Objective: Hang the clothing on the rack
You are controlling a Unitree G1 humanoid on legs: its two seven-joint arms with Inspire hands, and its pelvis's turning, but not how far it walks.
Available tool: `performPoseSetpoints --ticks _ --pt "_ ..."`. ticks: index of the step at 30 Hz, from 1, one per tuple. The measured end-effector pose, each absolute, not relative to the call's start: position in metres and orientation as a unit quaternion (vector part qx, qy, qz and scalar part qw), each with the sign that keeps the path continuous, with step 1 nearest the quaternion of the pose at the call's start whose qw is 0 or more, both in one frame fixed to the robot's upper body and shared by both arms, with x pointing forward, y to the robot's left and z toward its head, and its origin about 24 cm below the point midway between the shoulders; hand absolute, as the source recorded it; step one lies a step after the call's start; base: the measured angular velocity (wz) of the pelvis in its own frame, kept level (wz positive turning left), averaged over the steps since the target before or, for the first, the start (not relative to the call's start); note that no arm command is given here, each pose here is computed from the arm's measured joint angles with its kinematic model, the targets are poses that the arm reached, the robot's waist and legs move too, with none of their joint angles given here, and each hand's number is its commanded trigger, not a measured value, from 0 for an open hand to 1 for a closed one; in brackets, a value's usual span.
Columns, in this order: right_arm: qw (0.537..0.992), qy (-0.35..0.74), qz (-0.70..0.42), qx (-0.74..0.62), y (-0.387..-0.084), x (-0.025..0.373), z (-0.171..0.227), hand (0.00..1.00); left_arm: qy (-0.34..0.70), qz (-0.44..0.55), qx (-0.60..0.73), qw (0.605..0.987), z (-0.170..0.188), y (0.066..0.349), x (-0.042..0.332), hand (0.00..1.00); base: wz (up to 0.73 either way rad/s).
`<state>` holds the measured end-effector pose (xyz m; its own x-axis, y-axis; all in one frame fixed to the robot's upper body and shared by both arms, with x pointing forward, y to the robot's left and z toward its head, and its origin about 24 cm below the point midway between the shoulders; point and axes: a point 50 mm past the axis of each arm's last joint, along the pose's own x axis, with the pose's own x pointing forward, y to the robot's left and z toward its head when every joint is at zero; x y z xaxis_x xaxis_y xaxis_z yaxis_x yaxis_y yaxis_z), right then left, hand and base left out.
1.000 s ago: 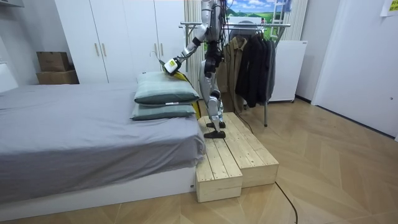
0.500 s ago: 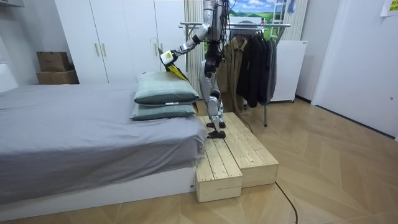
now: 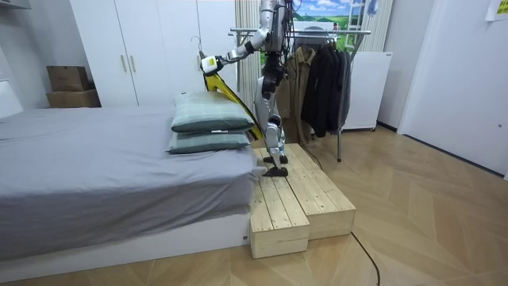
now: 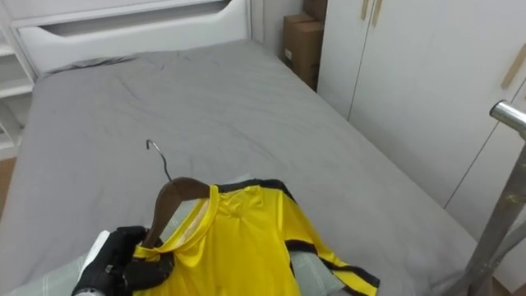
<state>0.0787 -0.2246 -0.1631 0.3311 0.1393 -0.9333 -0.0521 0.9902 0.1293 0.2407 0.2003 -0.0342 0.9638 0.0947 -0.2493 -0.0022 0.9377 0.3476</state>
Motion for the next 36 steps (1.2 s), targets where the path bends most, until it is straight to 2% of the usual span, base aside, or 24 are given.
performPoseSetpoints --ticks 6,19,28,36 --pt "0.816 0.574 0.044 0.045 -0.228 0.078 -0.163 0.00 0.079 0.022 0.180 0.980 -0.010 0.200 0.250 1.00 0.00" --pt "0.815 0.578 0.016 0.031 -0.233 0.078 -0.163 0.00 0.028 0.026 0.179 0.983 0.015 0.198 0.257 1.00 0.03" --pt "0.835 0.540 0.032 -0.100 -0.242 0.104 -0.154 0.00 0.014 0.035 0.195 0.980 0.022 0.205 0.257 1.00 0.00" --pt "0.870 0.398 0.038 -0.288 -0.243 0.162 -0.121 0.00 0.011 0.039 0.202 0.979 0.024 0.207 0.258 1.00 0.00"
